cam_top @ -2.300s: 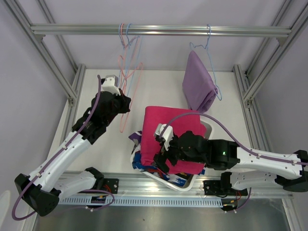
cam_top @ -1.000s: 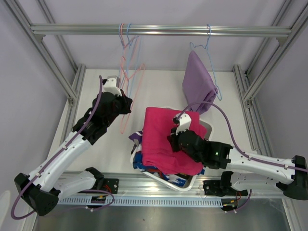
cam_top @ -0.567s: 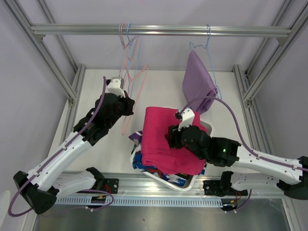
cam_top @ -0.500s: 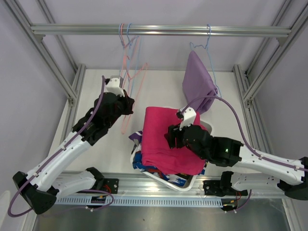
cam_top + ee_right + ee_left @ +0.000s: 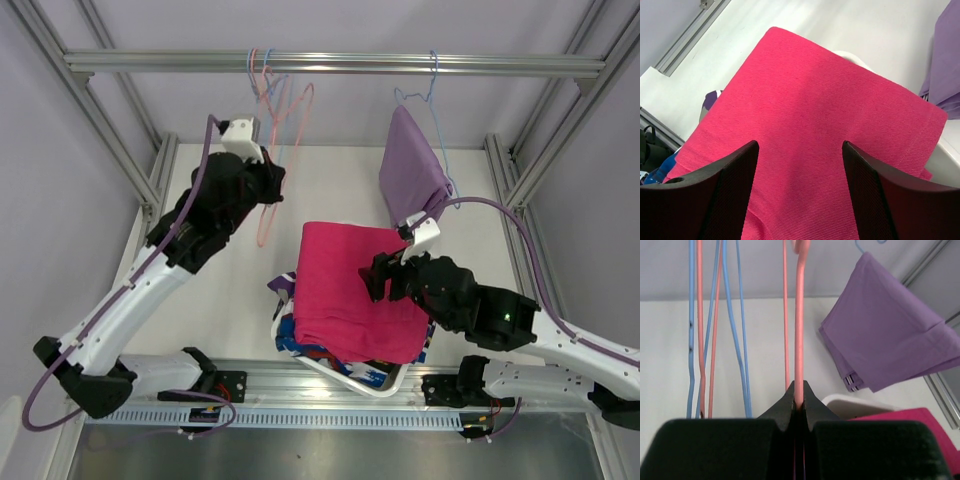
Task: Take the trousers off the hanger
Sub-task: Place the trousers in the bin, then place the hanger at the clothesline.
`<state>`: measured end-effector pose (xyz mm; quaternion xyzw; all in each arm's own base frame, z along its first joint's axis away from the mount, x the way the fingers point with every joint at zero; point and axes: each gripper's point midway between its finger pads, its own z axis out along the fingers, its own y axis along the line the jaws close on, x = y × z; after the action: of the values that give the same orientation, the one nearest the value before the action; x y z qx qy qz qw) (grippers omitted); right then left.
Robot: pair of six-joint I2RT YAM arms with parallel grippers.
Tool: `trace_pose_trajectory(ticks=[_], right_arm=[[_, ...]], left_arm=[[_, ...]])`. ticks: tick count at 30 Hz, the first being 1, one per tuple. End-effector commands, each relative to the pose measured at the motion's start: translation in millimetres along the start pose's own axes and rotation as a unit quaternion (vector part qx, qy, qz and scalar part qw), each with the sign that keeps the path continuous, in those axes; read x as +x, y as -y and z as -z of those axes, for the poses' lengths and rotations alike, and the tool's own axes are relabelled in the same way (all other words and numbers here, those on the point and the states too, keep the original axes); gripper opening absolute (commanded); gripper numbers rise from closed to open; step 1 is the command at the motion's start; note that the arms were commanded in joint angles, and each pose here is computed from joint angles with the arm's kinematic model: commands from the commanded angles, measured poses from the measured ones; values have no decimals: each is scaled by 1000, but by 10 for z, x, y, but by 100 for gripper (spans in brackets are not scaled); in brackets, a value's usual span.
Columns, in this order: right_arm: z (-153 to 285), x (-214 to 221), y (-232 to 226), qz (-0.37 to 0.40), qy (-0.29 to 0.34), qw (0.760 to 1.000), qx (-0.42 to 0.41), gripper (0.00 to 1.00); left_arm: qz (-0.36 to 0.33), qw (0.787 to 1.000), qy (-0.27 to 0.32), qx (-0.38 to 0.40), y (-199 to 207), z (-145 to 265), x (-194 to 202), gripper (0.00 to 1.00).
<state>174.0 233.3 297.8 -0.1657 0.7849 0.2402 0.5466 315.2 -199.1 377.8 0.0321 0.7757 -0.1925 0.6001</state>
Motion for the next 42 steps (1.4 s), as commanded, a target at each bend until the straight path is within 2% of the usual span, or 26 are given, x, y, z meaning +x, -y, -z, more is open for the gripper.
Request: trace_pose_trajectory(ticks=[1,10,23,32,42], right_arm=[[8,-18,12,11,2,1000,-6,72],[-45,15,75,20,0,1000,-7,73],[-158,142,172,22,-12,1000,-10,74],[-215,276,162,16,-25,999,-23,74],[-150,322,196,9,-25,999,-26,74]], left_arm=[[-18,999,36,0,108,20,-458,0],[-37,999,25,-23,139,-354,-607,1],[-16,998,-13,-55,-235,-848,-624,0],[-8,998,-32,-61,-336,-901,-518,0],[1,995,-67,-73,-473,-869,-172,1]])
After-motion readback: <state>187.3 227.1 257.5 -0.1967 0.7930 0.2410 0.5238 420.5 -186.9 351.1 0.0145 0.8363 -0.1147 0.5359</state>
